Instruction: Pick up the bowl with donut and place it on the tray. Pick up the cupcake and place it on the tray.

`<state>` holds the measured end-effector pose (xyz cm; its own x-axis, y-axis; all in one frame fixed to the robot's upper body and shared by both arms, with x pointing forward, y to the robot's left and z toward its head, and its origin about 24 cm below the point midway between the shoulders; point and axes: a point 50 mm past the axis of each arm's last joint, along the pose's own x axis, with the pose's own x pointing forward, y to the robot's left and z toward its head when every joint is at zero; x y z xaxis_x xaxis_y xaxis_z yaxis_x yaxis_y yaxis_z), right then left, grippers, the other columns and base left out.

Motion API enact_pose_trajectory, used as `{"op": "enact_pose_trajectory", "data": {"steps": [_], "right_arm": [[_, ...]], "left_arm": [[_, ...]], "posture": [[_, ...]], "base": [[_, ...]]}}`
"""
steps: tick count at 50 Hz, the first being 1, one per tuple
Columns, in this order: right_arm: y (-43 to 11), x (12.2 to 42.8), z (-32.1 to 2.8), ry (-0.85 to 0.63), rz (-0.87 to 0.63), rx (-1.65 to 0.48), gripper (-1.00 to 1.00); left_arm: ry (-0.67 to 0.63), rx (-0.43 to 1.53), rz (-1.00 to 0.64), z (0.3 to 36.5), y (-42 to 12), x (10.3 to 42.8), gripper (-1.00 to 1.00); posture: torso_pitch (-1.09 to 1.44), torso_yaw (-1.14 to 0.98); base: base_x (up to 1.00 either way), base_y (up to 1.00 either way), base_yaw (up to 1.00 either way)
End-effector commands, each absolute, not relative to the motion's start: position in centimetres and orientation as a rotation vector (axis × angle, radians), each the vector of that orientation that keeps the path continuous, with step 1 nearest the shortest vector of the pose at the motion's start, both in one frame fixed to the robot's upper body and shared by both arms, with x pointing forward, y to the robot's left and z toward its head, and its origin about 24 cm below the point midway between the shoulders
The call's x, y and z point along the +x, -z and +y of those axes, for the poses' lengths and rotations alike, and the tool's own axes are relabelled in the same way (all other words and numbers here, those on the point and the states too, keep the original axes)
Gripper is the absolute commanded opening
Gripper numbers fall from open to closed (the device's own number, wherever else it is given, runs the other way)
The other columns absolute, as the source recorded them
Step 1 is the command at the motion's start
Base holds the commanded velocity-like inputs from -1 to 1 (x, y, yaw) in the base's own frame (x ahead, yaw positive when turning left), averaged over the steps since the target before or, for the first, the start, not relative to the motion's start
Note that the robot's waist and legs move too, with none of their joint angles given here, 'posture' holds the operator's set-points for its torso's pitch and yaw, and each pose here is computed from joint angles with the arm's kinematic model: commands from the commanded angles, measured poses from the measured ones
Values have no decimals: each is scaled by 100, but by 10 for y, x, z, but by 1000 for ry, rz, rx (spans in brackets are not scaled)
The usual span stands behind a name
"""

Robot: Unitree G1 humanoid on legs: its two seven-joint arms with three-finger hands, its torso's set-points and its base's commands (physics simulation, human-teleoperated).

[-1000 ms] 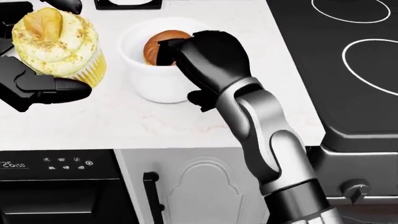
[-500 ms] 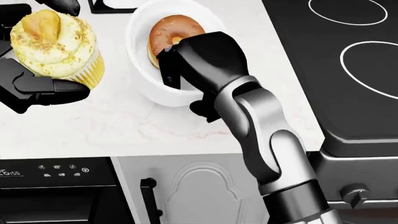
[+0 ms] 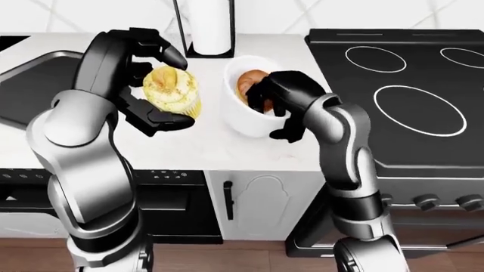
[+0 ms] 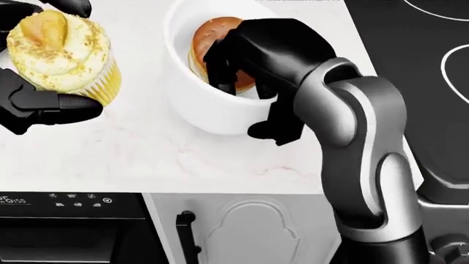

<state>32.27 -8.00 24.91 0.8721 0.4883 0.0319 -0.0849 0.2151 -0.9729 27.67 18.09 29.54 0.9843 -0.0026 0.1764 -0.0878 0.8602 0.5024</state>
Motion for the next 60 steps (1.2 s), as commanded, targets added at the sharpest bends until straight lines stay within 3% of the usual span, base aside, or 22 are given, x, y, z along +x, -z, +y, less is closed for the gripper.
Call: {"op": "enact_pose_trajectory", "data": {"steps": [1, 20, 60], "right_arm": [[-288, 306, -86, -289, -513, -1268, -100], [-328, 266, -110, -212, -517, -1306, -100], [-334, 259, -113, -201, -507, -1250, -100]], "left_arm": [[-78, 547, -252, 182, -311, 270, -100], [-82, 550, -272, 181, -323, 263, -100], [-82, 560, -284, 180, -335, 262, -100]], "posture": [[0, 0], [0, 0], [0, 0]], "base": [[0, 0, 0], [-2, 3, 0], [-23, 55, 0]]}}
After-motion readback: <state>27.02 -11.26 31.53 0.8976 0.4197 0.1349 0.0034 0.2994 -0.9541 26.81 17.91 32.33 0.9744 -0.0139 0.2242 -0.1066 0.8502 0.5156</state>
